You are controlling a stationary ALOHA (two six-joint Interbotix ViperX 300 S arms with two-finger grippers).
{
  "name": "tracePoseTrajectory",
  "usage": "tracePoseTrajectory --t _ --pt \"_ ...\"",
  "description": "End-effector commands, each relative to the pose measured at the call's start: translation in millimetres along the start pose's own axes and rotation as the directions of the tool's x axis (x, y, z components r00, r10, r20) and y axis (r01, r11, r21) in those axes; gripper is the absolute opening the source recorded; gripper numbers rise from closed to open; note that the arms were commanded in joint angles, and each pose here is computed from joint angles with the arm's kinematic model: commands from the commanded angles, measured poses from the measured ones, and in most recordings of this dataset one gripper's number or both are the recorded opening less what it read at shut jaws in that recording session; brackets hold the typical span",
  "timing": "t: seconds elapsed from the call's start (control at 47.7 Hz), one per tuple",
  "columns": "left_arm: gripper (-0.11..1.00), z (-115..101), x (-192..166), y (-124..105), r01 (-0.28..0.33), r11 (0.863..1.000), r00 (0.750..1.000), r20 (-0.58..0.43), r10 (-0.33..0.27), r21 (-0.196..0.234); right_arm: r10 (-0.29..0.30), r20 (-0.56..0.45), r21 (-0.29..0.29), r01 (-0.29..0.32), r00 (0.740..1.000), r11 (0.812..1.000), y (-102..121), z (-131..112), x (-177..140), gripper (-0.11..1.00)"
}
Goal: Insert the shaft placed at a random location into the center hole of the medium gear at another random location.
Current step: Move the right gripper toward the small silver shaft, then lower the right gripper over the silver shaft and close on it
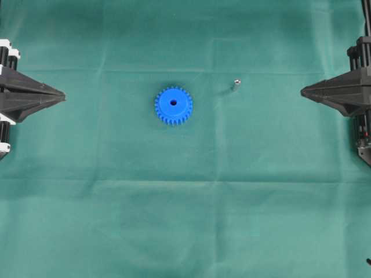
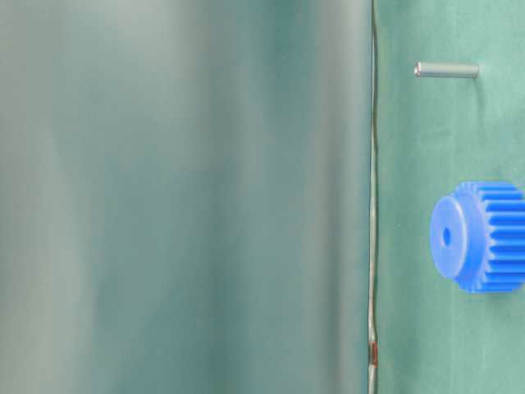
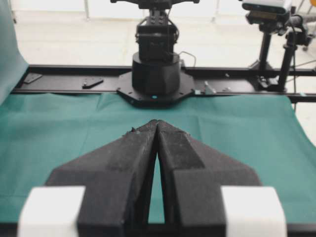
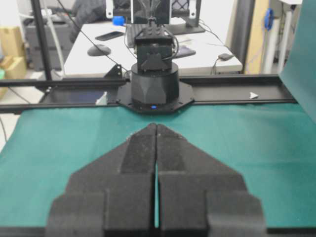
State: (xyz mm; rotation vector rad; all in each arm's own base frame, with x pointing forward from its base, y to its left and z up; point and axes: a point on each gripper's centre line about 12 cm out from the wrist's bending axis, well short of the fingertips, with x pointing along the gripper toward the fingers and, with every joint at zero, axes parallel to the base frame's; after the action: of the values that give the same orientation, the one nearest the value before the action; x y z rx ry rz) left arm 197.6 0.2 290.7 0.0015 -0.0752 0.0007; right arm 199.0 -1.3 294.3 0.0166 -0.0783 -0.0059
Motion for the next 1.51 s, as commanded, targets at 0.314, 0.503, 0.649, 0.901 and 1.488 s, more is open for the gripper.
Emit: tracePoseTrajectory --t 0.314,0.503,0.649,0.901,1.488 --pt "0.00 8.5 5.0 -1.6 0.010 1.000 1.000 -0.012 -0.009 0.002 -0.021 -0.093 -0.041 0.017 0.995 0.999 -4.3 -4.5 15.4 0.01" --pt "0.00 6.7 4.9 -1.6 0.009 1.000 1.000 -0.023 -0.009 0.001 -0.095 -0.149 -0.033 0.091 0.984 0.995 -21.1 -19.8 23.3 0.01" --pt "0.00 5.8 4.6 -1.6 0.009 1.000 0.999 -0.032 -0.009 0.001 -0.145 -0.223 -0.032 0.142 0.964 0.989 -34.8 -42.0 36.0 0.08" --pt "0.00 5.5 4.8 -1.6 0.009 1.000 0.999 -0.034 -0.009 0.001 -0.211 -0.383 -0.035 0.214 0.899 0.976 -59.8 -88.7 61.4 0.73" --pt "0.00 3.5 5.2 -1.6 0.009 1.000 0.999 -0.044 -0.009 0.001 -0.272 -0.540 -0.030 0.305 0.796 0.952 -89.1 -171.1 74.8 0.84"
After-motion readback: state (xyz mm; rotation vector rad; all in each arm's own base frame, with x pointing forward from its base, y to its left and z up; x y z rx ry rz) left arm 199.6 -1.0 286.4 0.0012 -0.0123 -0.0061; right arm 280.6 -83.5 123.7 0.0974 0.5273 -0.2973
